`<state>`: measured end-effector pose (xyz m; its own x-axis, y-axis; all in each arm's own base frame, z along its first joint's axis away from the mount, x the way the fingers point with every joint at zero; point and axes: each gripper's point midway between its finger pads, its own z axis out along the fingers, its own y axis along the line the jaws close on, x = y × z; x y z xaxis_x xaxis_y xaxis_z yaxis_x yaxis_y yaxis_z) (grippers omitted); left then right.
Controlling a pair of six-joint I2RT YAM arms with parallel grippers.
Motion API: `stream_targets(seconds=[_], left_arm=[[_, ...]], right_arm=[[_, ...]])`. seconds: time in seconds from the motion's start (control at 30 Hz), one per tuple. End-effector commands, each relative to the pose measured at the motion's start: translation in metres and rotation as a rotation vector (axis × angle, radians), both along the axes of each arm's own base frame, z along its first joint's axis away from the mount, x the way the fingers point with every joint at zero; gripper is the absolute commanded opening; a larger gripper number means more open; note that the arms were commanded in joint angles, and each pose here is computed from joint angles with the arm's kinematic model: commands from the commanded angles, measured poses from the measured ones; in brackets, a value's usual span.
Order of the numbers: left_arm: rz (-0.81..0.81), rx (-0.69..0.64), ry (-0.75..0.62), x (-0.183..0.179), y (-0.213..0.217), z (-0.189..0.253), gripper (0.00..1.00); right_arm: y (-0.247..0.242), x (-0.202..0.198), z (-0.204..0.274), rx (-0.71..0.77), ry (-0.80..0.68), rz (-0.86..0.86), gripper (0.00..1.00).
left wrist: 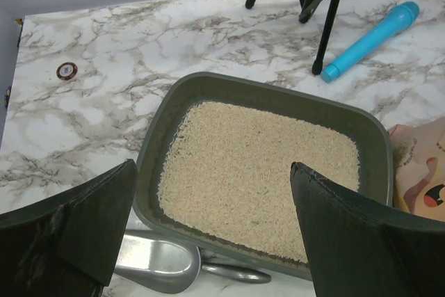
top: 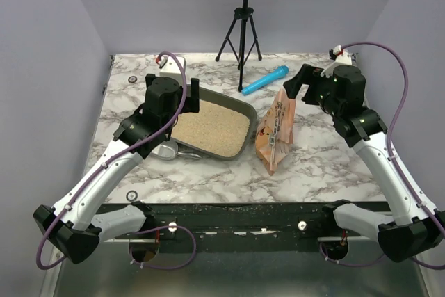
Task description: Fill the litter box with clean litter
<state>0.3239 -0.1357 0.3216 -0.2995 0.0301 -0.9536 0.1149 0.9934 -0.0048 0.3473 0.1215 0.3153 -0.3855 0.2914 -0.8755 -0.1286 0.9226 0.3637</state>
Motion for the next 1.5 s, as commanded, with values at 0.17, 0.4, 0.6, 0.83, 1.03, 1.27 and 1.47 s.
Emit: stream_targets(seconds=[0.17, 0.4, 0.6, 0.83, 1.03, 1.27, 1.47], left_arm=[[0.009, 0.025, 0.009, -0.013, 0.011, -0.018, 0.99], [0.043, 0.037, 0.022, -0.013, 0.017, -0.027, 0.99], [0.094, 0.027, 0.065, -0.010, 0.027, -0.036, 0.99], [0.085, 0.003, 0.073, -0.013, 0.027, -0.041, 0.99], [0.087, 0.016, 0.098, -0.011, 0.025, -0.049, 0.99], [0.061, 0.008, 0.128, -0.010, 0.018, -0.057, 0.99], [0.054, 0.003, 0.118, -0.011, 0.018, -0.055, 0.99]], right_arm=[[0.001, -0.009, 0.003, -0.075, -0.048, 0.057, 1.00], [0.023, -0.018, 0.005, -0.109, -0.021, 0.177, 1.00], [0.042, -0.021, -0.011, -0.188, 0.064, 0.213, 0.99], [0.051, -0.009, -0.067, -0.244, 0.263, 0.148, 0.92], [0.037, -0.004, -0.098, -0.282, 0.329, 0.043, 0.91], [0.039, 0.012, -0.133, -0.312, 0.416, -0.015, 0.87], [0.045, 0.029, -0.149, -0.315, 0.455, -0.054, 0.75]])
